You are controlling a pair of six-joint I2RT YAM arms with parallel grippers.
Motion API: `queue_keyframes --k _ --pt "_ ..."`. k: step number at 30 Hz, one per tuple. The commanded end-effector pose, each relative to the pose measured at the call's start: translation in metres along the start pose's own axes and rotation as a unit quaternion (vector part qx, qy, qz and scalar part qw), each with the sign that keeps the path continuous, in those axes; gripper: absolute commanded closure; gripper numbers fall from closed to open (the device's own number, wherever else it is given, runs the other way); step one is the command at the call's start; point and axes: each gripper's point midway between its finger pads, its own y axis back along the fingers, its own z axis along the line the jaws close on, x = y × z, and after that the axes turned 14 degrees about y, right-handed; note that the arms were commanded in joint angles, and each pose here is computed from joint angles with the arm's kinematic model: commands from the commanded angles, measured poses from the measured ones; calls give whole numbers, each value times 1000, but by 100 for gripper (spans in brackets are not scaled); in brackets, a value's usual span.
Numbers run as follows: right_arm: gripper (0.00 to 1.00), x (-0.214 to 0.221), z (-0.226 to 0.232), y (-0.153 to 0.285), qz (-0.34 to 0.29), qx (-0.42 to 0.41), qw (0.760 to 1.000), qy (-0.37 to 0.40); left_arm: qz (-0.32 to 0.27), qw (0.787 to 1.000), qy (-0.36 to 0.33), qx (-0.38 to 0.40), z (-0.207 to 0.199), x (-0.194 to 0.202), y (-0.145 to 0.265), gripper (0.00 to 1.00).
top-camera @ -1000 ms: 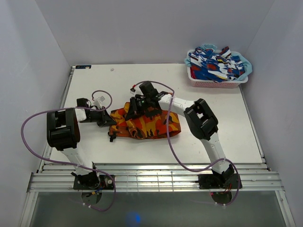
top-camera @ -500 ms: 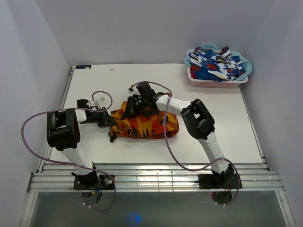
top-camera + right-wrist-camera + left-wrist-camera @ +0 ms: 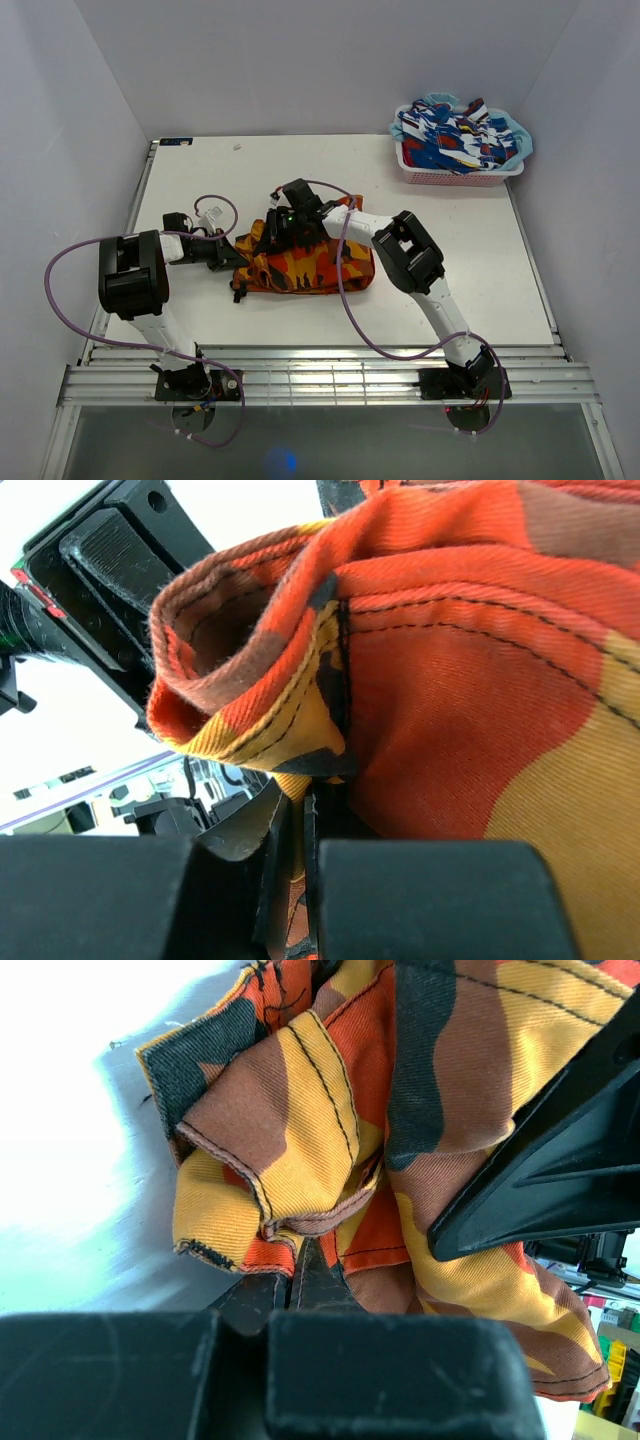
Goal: Fold and stack the trousers
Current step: Fold the trousers
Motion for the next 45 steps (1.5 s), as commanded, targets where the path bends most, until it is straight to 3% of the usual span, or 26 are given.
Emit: queue_keyframes --k 1,19,20,21,23,24,28,37,39,40,41,43,44,45 --pt "92 -20 28 -6 -33 -31 999 29 24 999 25 -34 14 24 -2 100" --pt "92 -25 25 -11 -47 -30 998 34 21 999 34 -34 14 23 -3 98" --pt "84 -26 27 -12 -52 -41 997 41 17 999 32 -37 15 21 -2 91" --pt "65 -24 27 -12 -50 -46 997 38 12 999 32 -39 14 18 -1 80" --pt "52 -26 30 -10 -53 -49 997 41 -4 999 22 -49 11 10 4 70" --pt "47 -27 32 -9 -55 -51 996 45 -13 998 22 -55 11 6 6 58" --pt "39 -39 45 4 -69 -65 993 64 -65 995 15 -69 6 -22 31 40" --pt "23 -68 90 74 -94 -119 972 178 -140 984 5 -114 -5 -63 88 24" --pt "12 -68 107 99 -90 -145 955 243 -154 982 -21 -109 -17 -76 105 22" --pt "10 -70 97 114 -81 -133 958 242 -156 984 -43 -70 -34 -81 112 22" --pt "6 -72 99 130 -86 -127 942 298 -136 986 -85 -49 -44 -76 115 22" --pt "6 -75 88 161 -83 -109 932 335 -124 981 -148 8 -82 -81 123 22" --pt "5 -64 83 180 -66 -91 939 325 -107 980 -163 45 -99 -73 121 21" --pt "5 -61 72 190 -64 -76 926 364 -102 978 -177 47 -109 -74 120 19"
